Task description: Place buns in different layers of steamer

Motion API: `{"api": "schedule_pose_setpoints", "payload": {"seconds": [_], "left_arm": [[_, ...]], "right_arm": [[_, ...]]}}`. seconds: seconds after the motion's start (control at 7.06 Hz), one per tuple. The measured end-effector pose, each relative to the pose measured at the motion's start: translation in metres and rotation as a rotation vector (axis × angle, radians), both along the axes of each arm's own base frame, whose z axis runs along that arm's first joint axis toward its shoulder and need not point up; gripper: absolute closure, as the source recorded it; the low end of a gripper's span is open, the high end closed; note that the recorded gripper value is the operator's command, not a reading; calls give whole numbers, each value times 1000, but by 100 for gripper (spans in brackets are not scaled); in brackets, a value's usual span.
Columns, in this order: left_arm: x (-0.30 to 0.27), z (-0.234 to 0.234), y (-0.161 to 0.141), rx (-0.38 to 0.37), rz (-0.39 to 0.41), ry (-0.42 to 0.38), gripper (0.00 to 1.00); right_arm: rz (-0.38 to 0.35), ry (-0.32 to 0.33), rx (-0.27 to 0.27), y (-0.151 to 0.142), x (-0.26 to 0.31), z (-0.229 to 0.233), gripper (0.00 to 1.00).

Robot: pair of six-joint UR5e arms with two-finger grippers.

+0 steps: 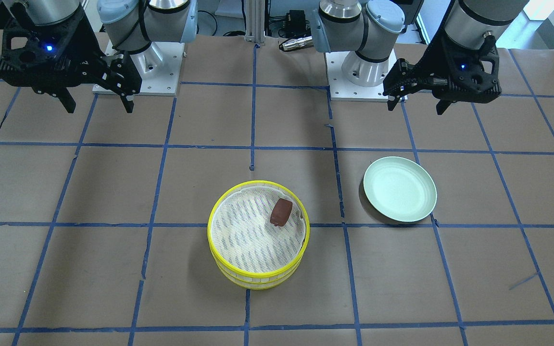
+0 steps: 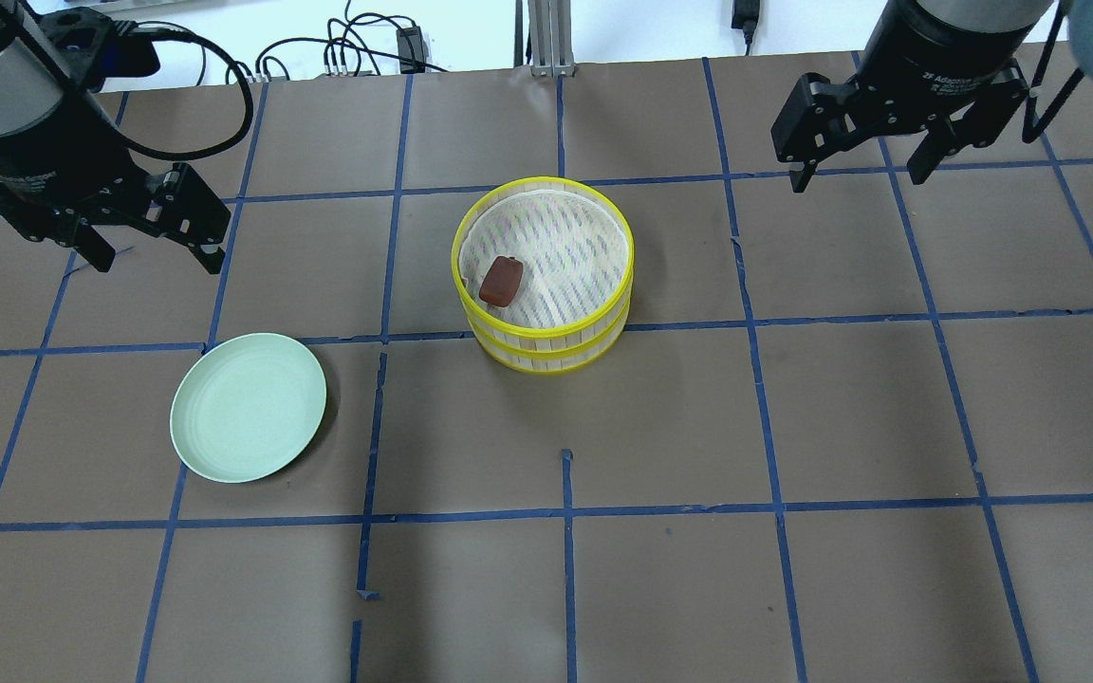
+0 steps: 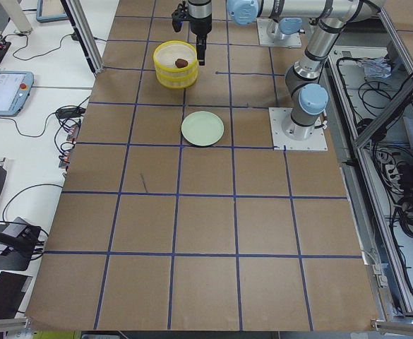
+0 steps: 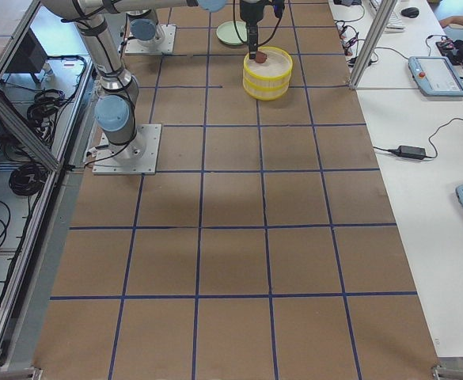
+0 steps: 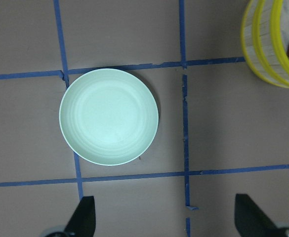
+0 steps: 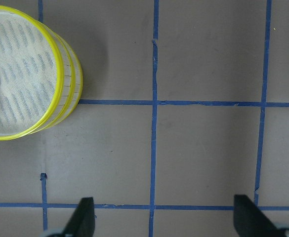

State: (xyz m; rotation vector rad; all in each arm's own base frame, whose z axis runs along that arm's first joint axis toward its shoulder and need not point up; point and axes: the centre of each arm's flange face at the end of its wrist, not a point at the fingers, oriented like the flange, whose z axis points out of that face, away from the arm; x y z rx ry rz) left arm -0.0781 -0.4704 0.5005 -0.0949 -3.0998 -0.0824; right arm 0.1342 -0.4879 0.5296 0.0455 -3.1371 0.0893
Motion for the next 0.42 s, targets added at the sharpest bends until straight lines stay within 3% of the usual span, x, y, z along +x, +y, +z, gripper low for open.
{"api": "schedule_pose_setpoints", "payload": {"seconds": [0.42], "left_arm": [[-15,-4,2,3,-25,28,0]], "right_arm": [[0,3,1,0,0,0,0]]}}
